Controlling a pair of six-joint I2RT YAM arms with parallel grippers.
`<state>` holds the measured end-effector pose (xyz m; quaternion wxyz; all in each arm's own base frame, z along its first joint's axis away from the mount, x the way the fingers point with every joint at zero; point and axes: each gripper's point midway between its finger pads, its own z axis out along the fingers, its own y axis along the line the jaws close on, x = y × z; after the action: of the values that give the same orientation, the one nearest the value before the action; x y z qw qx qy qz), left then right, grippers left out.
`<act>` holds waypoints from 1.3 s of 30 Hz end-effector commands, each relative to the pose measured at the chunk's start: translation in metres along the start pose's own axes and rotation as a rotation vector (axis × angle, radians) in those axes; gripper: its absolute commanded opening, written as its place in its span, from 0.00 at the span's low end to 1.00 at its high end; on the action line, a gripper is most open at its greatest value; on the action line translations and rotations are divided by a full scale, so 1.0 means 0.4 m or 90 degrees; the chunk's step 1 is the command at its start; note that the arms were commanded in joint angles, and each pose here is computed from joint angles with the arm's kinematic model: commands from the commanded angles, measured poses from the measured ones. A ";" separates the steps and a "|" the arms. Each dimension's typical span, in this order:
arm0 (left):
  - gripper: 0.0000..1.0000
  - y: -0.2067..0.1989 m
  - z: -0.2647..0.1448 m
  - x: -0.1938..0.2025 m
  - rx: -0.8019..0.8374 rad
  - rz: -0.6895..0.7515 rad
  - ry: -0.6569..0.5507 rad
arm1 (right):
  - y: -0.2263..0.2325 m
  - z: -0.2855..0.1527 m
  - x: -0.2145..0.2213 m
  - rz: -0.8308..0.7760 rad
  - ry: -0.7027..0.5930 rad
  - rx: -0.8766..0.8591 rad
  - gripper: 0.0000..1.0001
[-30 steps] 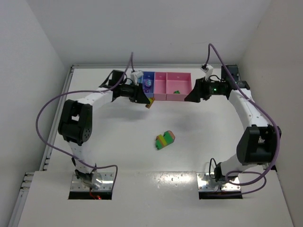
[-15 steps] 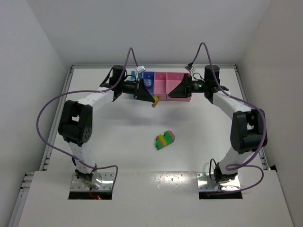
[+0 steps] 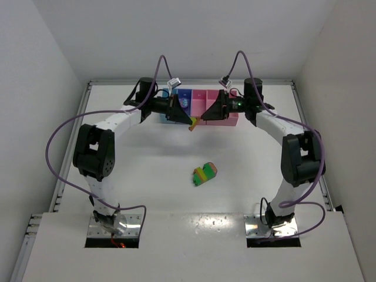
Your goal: Sort the legos into containers by color
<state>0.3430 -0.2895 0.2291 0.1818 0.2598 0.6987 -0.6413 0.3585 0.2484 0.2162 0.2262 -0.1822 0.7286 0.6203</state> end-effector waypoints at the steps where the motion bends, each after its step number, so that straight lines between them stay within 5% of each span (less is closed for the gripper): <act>1: 0.20 -0.039 0.006 -0.023 0.031 0.034 0.010 | 0.035 0.023 -0.025 -0.053 0.008 -0.031 0.75; 9: 0.20 -0.044 0.014 -0.018 0.034 0.035 0.015 | 0.049 0.054 -0.008 -0.067 0.033 -0.055 0.72; 23: 0.20 -0.021 -0.006 -0.031 0.004 0.039 -0.007 | 0.064 0.045 0.015 -0.084 0.054 -0.084 0.12; 31: 0.17 0.081 -0.167 -0.189 -0.168 0.079 -0.169 | 0.085 -0.007 0.059 -0.112 0.056 -0.063 0.03; 39: 0.17 0.136 -0.219 -0.266 -0.251 0.086 -0.214 | 0.077 -0.024 0.072 -0.136 0.051 -0.024 0.02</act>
<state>0.4560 -0.2078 0.2531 0.3607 0.1568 0.7448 -0.5390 0.3223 0.2473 0.2195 0.2329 -0.2585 0.7134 0.6082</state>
